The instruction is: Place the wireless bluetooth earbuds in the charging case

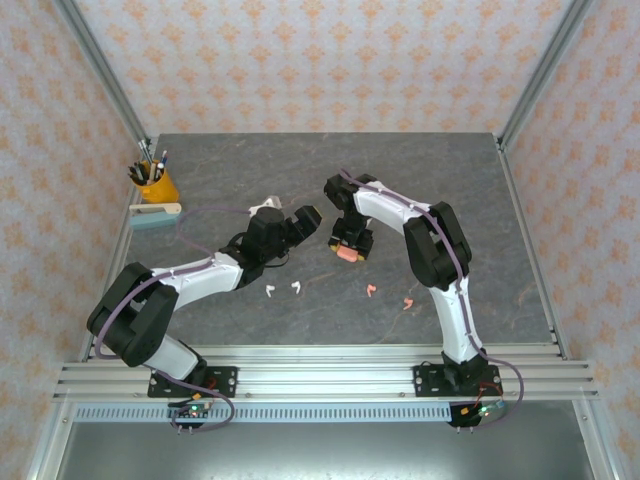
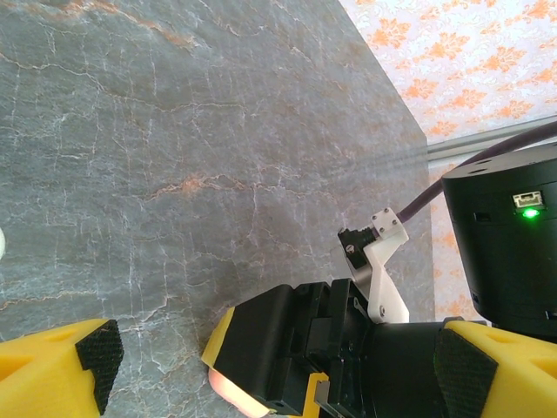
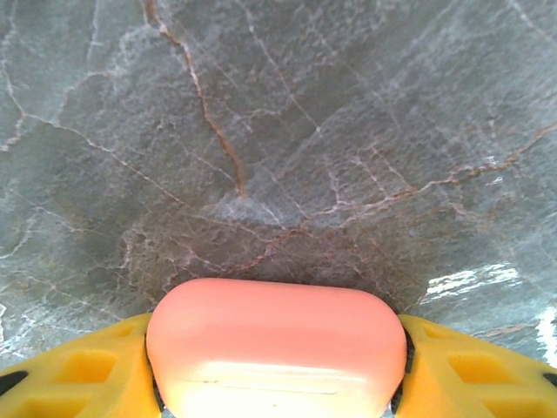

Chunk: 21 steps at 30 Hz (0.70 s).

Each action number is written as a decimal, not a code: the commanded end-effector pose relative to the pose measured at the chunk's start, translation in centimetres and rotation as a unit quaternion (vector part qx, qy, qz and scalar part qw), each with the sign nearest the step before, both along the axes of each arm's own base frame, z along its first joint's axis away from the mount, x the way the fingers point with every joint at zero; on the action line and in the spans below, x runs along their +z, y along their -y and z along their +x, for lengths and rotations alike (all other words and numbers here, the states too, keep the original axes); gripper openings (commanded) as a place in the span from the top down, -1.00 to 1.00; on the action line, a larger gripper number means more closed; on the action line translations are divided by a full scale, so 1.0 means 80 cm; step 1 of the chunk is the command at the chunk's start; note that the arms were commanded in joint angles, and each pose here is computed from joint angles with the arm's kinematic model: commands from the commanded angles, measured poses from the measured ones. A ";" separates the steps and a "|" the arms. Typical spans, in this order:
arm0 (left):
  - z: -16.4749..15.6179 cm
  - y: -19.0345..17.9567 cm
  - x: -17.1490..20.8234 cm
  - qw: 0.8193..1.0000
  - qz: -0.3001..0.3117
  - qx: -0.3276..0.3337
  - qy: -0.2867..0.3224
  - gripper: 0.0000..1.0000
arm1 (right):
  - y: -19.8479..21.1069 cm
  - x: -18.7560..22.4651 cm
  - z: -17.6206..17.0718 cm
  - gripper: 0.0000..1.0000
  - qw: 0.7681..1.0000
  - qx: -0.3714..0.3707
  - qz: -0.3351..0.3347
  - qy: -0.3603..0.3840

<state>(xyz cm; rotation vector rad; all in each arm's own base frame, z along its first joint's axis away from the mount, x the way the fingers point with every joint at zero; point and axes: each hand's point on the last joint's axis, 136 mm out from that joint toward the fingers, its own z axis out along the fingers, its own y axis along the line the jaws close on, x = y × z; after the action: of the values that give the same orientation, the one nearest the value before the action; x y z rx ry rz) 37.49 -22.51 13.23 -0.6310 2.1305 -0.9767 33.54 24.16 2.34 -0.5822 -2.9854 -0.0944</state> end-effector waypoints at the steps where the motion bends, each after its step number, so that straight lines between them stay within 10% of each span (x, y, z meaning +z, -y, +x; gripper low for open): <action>1: -0.002 0.002 -0.008 1.000 0.019 -0.005 0.002 -0.90 | 0.004 0.014 -0.002 -0.10 1.000 -0.007 -0.008 0.012; 21: -0.008 0.017 -0.029 0.999 0.015 -0.040 0.003 -0.90 | 0.010 0.044 0.035 -0.09 0.997 -0.053 0.023 0.048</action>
<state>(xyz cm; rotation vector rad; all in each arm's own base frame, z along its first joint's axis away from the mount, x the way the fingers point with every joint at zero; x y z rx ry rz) 36.83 -23.11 11.05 -0.5892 2.1861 -0.9584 34.77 23.29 3.00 -0.6893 -2.9796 -0.1236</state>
